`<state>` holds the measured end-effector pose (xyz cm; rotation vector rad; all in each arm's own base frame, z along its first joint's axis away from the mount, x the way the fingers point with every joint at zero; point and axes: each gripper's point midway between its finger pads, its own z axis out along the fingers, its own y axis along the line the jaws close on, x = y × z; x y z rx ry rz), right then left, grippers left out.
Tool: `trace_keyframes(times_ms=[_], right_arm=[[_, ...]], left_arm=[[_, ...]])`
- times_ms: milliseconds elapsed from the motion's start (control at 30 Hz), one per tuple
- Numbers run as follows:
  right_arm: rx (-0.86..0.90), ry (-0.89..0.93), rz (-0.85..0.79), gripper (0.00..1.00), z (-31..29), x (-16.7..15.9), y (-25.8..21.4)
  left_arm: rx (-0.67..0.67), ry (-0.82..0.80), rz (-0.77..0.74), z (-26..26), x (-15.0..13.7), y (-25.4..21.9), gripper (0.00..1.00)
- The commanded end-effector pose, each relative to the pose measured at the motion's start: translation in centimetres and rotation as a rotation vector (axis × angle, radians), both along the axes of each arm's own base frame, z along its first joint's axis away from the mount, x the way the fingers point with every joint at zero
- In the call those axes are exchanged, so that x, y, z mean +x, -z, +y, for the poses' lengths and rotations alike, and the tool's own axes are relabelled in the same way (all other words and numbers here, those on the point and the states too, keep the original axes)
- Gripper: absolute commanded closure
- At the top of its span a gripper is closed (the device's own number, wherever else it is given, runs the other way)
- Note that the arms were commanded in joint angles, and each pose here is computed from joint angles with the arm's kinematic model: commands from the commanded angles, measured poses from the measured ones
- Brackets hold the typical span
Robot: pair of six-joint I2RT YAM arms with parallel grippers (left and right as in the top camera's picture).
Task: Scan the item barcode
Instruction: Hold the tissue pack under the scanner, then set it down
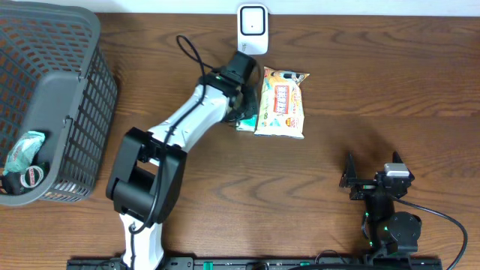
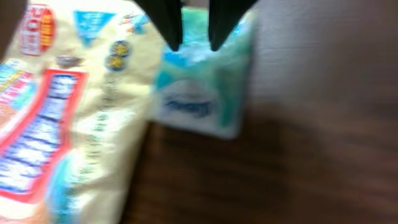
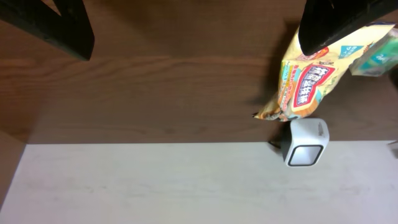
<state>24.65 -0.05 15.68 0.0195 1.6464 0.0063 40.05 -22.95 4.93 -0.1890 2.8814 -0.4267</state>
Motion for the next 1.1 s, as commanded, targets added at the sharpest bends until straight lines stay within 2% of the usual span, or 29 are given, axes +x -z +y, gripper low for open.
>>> trace_keyframes(times_ms=[0, 233, 300, 367, 867, 1067], right_arm=[[-0.007, 0.007, 0.002, 0.01, -0.2, 0.0, 0.1], [-0.007, 0.007, 0.002, 0.01, -0.2, 0.0, 0.1], [-0.007, 0.007, 0.002, 0.01, -0.2, 0.0, 0.1], [-0.007, 0.007, 0.002, 0.01, -0.2, 0.0, 0.1], [-0.007, 0.007, 0.002, 0.01, -0.2, 0.0, 0.1], [-0.007, 0.007, 0.002, 0.01, -0.2, 0.0, 0.1]], left_arm=[[-0.012, -0.016, -0.043, 1.6, 0.8, -3.7, 0.76], [0.079, -0.006, 0.163, 3.4, -4.4, -1.8, 0.76], [0.088, -0.002, 0.192, 2.8, -5.4, -0.7, 0.81], [0.096, 0.01, 0.207, 2.2, -5.9, 0.3, 0.91], [0.116, -0.001, 0.254, 1.2, -5.2, 5.6, 0.92], [0.09, 0.029, 0.189, 0.4, -3.6, 6.3, 0.92]])
